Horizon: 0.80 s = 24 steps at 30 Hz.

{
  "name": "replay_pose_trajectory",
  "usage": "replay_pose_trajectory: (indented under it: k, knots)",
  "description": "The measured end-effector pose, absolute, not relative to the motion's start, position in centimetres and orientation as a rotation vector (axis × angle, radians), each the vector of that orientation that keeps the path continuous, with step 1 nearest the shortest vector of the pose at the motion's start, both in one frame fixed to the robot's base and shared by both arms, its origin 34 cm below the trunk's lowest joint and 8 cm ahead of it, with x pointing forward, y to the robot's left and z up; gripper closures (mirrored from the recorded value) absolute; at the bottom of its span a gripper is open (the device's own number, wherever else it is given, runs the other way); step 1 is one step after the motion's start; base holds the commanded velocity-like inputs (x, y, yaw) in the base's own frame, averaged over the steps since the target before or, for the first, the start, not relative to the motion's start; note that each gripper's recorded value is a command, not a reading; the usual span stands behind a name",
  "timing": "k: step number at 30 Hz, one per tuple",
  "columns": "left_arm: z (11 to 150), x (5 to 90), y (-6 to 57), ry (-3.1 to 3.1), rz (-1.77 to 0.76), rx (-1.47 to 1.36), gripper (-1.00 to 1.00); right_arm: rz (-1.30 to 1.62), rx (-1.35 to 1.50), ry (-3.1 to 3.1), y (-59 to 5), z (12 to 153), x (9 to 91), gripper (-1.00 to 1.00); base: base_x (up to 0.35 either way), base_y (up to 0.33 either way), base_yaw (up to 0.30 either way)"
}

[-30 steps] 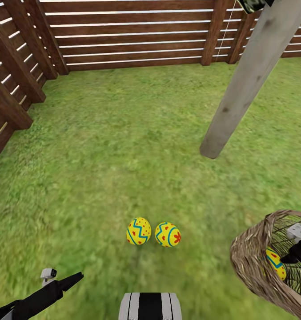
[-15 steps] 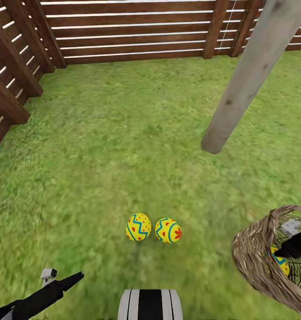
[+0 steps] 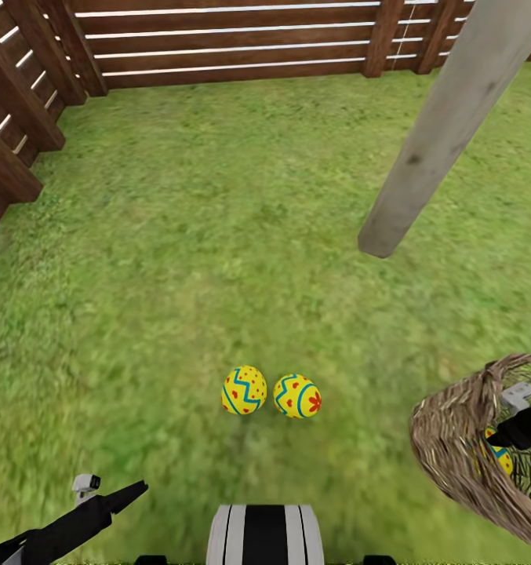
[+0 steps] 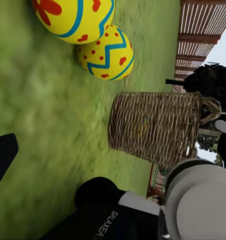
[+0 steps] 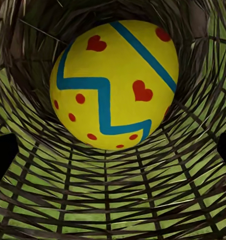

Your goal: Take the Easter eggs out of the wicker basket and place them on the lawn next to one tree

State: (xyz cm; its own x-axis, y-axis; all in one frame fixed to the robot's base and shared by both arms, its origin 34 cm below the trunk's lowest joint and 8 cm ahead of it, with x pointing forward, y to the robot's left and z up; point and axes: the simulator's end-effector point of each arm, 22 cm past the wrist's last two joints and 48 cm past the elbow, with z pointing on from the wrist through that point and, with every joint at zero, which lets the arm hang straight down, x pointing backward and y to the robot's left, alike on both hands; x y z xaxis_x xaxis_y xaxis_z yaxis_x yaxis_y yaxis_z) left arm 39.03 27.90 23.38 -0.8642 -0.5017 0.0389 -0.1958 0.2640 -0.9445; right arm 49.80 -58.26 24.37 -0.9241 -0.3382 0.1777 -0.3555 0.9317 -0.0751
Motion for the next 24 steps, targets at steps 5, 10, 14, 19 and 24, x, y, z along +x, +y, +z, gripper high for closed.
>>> replay_pose_trajectory:
  k: [5, 10, 14, 19, 24]
  knots:
    - [22.7, 38.5, 27.9, 2.284, -1.634, -0.665, -1.0, 0.165, 0.532, -2.908, -58.3, 23.4, 49.4, -1.0, 0.0, 0.0, 0.0]
    - [22.0, 37.9, 27.9, 2.298, -1.635, -0.684, -1.0, 0.161, 0.532, -2.89, -58.3, 22.5, 48.9, -1.0, 0.0, 0.0, 0.0]
    - [21.5, 37.4, 27.9, 2.309, -1.635, -0.699, -1.0, 0.155, 0.531, -2.877, -58.3, 21.8, 48.5, -1.0, 0.0, 0.0, 0.0]
    - [20.9, 36.8, 28.0, 2.325, -1.629, -0.699, -1.0, 0.149, 0.529, -2.858, -58.3, 20.9, 47.9, -1.0, 0.0, 0.0, 0.0]
    - [20.2, 36.1, 27.8, 2.342, -1.632, -0.704, -1.0, 0.137, 0.531, -2.839, -58.0, 19.9, 47.4, -1.0, 0.0, 0.0, 0.0]
